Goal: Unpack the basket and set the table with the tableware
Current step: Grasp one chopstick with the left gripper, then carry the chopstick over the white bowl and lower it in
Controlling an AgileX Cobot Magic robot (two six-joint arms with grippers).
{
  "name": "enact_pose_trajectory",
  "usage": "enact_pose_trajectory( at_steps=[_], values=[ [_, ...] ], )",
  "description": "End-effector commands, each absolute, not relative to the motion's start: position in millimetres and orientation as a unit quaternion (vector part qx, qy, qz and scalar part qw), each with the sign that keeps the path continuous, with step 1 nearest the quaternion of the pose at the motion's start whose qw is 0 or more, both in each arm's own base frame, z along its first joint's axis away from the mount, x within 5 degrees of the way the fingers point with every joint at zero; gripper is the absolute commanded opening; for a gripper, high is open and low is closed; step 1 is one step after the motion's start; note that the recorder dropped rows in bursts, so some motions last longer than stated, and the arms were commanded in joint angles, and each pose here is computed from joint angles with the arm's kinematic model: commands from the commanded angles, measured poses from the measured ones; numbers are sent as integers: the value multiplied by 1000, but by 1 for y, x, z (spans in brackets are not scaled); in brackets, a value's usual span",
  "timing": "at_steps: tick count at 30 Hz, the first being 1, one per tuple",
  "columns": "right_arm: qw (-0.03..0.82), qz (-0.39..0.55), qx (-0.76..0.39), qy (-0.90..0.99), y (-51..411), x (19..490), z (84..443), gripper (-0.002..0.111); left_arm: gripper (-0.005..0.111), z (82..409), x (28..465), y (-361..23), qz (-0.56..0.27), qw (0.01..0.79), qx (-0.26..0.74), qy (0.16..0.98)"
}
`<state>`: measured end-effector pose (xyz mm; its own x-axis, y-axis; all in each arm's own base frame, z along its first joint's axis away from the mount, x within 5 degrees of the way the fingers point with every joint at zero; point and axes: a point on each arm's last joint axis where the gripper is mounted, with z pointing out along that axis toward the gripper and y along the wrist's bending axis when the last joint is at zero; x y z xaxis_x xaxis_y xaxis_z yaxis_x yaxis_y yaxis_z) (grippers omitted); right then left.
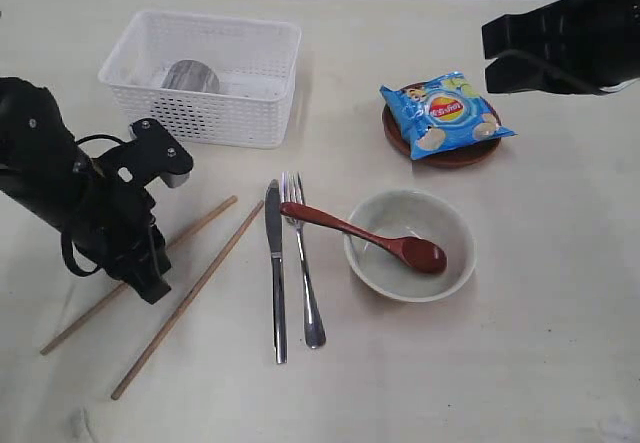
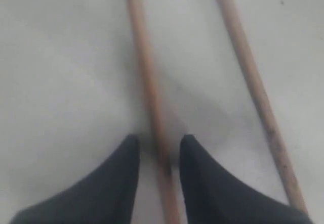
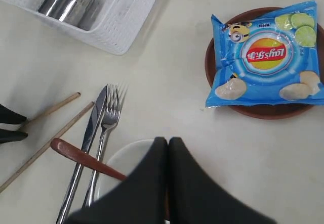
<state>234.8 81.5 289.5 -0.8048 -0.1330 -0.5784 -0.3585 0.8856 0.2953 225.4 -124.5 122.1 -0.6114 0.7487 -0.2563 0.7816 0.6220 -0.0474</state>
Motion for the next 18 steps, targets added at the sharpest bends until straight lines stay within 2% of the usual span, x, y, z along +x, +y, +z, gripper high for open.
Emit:
enact_pose_trajectory(
  at_steps=[1, 3, 7, 12, 18],
  values=[
    [279, 203, -132, 929, 82, 232, 285, -1, 27, 111, 225, -120, -46, 84, 421, 902],
    [279, 204, -132, 929, 82, 232, 286, -1, 25, 109, 223, -119, -44, 71, 417, 905],
    [280, 204, -131, 929, 82, 232, 286, -1, 0, 110, 221, -118, -48, 47, 420, 905],
    [279, 206, -131, 929, 83, 232, 286, -1, 0, 121, 222, -121, -56, 26, 390, 919],
    [274, 207, -132, 930, 83, 231, 286, -1, 0, 148, 218, -119, -63, 46, 374, 924]
  ],
)
